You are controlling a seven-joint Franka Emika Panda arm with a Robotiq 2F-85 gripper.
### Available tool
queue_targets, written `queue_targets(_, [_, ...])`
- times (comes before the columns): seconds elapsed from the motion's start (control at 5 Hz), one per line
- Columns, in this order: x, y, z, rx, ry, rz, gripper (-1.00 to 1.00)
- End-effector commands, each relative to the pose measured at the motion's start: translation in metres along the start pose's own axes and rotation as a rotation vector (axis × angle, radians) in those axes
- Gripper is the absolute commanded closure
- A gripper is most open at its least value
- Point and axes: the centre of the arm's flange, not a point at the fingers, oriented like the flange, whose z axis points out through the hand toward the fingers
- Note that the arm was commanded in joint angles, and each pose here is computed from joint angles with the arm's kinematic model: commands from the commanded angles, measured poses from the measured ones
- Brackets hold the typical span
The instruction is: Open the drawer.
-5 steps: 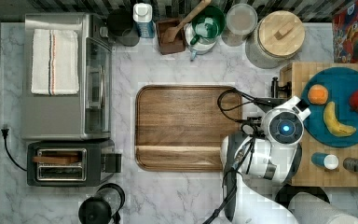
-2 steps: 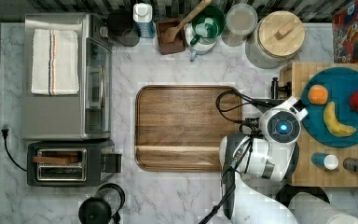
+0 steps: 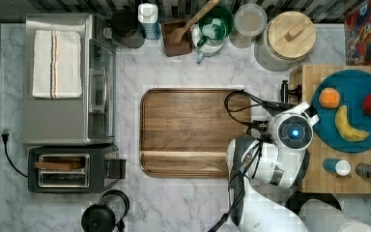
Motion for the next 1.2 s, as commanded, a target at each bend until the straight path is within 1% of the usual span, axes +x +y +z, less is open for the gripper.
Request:
queue_targets(0.2, [-0.012,-0.135,-0.014,0.062,0.065,-0.056,-1.00])
queue_targets(0.4, [-0.021,-0.153,-0.008,0.083,0.070,-0.052,-1.00])
queue_targets(0.8, [-0.034,-0.192,-0.016,0.098,0.053,-0.061,-1.00])
queue_targets(1.0, [-0.036,-0.204,-0.015,0.085,0.051,-0.061,-1.00])
queue_targets(1.2, [-0.040,-0.211,-0.020,0.090,0.047,-0.068,-1.00])
